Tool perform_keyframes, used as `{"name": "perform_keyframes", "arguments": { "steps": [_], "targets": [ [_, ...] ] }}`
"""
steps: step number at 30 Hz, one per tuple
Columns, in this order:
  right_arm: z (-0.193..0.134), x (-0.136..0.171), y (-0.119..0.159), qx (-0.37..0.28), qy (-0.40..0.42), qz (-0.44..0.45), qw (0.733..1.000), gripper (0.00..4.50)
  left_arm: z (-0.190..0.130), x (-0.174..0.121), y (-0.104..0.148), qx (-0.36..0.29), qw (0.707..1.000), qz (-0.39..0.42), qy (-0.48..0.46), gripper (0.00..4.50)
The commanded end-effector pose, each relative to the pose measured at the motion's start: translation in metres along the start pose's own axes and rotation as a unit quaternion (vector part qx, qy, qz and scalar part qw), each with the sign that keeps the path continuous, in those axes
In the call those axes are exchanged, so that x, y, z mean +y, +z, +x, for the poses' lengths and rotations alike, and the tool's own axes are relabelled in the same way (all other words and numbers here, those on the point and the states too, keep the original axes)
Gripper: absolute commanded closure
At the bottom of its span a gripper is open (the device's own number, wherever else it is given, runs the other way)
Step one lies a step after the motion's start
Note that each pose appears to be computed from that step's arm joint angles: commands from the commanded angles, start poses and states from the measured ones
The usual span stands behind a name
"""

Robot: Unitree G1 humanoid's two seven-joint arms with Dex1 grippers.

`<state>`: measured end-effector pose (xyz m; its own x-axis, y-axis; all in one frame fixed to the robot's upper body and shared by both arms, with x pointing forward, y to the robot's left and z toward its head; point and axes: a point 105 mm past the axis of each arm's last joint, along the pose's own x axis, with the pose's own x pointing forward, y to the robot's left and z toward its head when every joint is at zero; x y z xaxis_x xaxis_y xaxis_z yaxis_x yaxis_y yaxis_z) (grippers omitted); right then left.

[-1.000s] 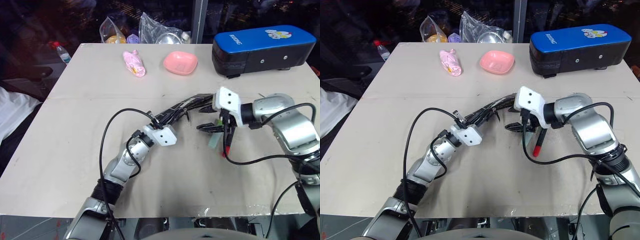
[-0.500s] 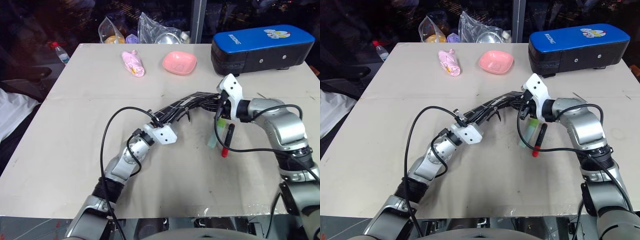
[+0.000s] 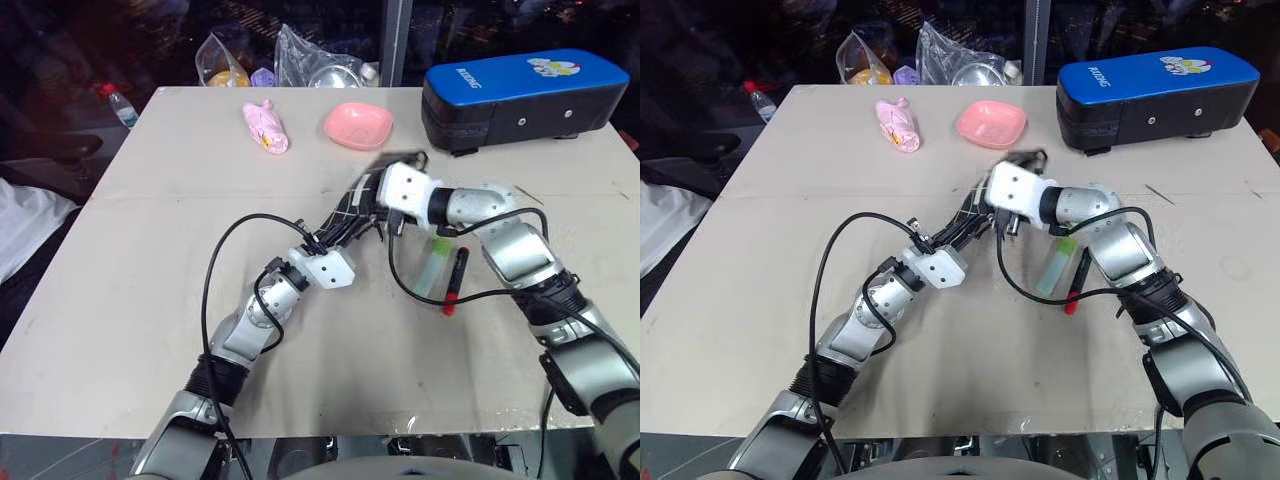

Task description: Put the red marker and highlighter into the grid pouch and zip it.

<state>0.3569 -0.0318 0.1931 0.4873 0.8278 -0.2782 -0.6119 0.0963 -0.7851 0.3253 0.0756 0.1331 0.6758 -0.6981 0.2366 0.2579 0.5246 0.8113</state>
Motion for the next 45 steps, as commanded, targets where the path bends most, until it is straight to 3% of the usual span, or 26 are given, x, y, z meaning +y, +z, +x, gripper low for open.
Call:
{"name": "perform_keyframes", "arguments": {
  "steps": [1, 3, 4, 18, 28, 40, 45],
  "targets": [
    [0.004, 0.011, 0.012, -0.021, 0.036, -0.091, 0.995, 1.26, 0.005, 0.009, 0.01, -0.019, 1.0, 0.005, 0.019, 4.5],
    [0.004, 0.012, 0.009, -0.016, 0.039, -0.112, 0.993, 0.26, 0.005, 0.009, 0.01, -0.018, 1.0, 0.004, 0.02, 4.5],
    [0.003, 0.012, 0.007, -0.013, 0.04, -0.119, 0.992, 0.05, 0.006, 0.009, 0.01, -0.018, 1.0, 0.003, 0.02, 4.5],
    [-0.002, 0.014, -0.02, 0.037, 0.034, -0.158, 0.986, 0.05, 0.012, 0.033, 0.019, -0.036, 0.997, -0.007, 0.071, 4.5],
    [0.002, 0.008, -0.015, 0.025, 0.01, -0.154, 0.988, 0.05, 0.014, 0.027, 0.019, -0.038, 0.998, -0.014, 0.056, 4.5],
    [-0.01, -0.001, -0.016, 0.025, -0.026, -0.052, 0.998, 0.05, 0.011, 0.021, 0.014, -0.027, 0.998, -0.023, 0.045, 4.5],
    [-0.051, 0.0, -0.008, -0.039, -0.042, 0.112, 0.992, 0.05, 0.007, 0.025, 0.007, -0.014, 0.998, -0.022, 0.053, 4.5]
  ]
}}
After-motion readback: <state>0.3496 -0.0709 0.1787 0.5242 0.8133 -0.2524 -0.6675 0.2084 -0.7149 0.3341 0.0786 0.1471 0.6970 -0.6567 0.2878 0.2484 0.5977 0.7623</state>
